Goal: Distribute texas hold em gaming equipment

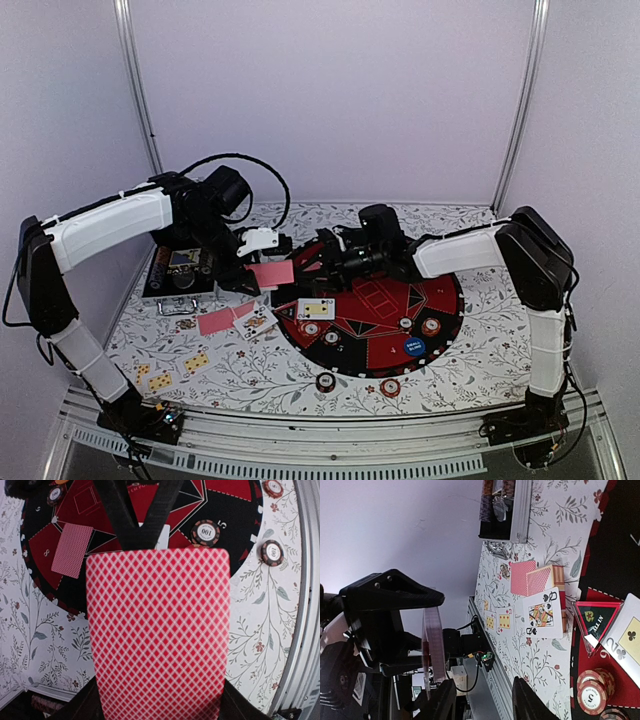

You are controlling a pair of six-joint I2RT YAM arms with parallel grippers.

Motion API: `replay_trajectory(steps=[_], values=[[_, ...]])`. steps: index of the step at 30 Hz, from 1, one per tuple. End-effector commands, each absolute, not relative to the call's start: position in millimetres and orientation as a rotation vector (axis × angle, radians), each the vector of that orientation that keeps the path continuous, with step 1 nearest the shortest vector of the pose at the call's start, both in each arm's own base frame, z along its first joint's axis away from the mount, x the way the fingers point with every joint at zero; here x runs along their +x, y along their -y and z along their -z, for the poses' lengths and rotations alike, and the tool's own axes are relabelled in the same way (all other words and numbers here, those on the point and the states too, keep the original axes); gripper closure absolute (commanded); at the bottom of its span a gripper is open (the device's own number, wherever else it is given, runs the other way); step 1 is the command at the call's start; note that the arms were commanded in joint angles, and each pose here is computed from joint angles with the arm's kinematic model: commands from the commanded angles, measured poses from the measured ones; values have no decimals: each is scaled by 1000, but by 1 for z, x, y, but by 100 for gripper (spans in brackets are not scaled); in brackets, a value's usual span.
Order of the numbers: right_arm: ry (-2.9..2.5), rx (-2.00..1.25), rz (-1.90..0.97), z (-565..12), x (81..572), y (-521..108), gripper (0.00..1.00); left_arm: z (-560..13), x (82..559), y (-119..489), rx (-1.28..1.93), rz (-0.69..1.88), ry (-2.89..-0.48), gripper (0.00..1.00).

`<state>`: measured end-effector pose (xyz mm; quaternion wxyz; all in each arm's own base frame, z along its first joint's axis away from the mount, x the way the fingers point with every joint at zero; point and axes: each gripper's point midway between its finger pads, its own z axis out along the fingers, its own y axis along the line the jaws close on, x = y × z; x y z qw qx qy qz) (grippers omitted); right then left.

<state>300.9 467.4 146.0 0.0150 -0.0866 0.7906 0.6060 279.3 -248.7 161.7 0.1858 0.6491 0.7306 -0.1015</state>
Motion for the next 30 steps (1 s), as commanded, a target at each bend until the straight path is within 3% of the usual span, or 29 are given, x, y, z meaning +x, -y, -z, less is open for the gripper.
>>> replay_trajectory(steps=[1,11,15,22,30], values=[[-2361,-304,-1924,-182,300,-460,55,-168,284,248,1812,280,-2038,52],[-2312,-281,-1933,-198,300,-449,38,-168,283,247,1813,285,-2040,53],[-2298,-302,-1962,-203,297,-458,37,-169,283,248,1813,287,-2036,52],[-2319,-359,-2004,-196,288,-485,44,-170,283,249,1812,289,-2034,52],[-2317,-406,-2044,-197,284,-505,60,-171,284,249,1810,286,-2031,53]])
